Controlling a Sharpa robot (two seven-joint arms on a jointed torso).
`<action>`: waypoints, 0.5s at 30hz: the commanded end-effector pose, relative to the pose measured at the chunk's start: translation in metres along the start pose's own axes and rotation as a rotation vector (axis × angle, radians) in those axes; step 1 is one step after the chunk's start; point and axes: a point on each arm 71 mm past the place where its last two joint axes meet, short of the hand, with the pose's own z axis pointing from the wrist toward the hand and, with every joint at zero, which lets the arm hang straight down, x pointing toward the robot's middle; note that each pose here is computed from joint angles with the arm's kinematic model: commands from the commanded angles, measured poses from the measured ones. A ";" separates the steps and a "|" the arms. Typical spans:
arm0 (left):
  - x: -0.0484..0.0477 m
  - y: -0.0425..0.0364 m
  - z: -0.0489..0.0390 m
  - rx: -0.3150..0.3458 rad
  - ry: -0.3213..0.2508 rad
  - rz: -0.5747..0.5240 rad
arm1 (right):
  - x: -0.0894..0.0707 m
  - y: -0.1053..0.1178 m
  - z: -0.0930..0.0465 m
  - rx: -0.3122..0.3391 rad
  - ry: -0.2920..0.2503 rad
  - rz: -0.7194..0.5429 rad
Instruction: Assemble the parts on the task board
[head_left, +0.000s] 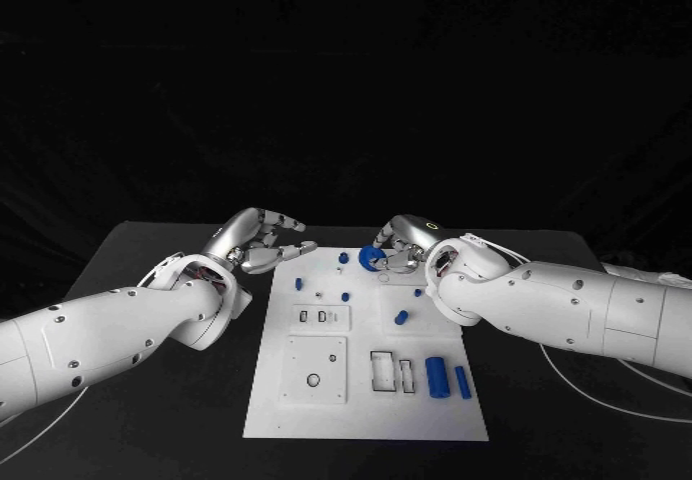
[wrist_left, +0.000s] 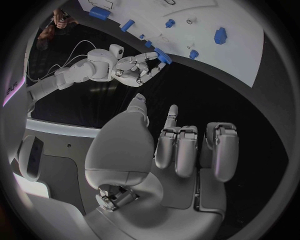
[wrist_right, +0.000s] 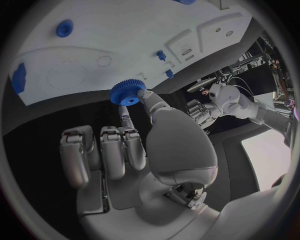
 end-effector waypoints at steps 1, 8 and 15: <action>0.0002 -0.0016 0.0005 0.015 0.000 0.002 | 0.005 0.010 0.002 -0.048 0.020 -0.008; -0.0002 -0.0017 0.0000 0.015 -0.001 0.001 | 0.020 0.025 0.008 -0.089 0.040 -0.029; -0.0004 -0.0025 -0.0007 0.016 -0.001 -0.001 | 0.032 0.034 0.014 -0.115 0.042 -0.058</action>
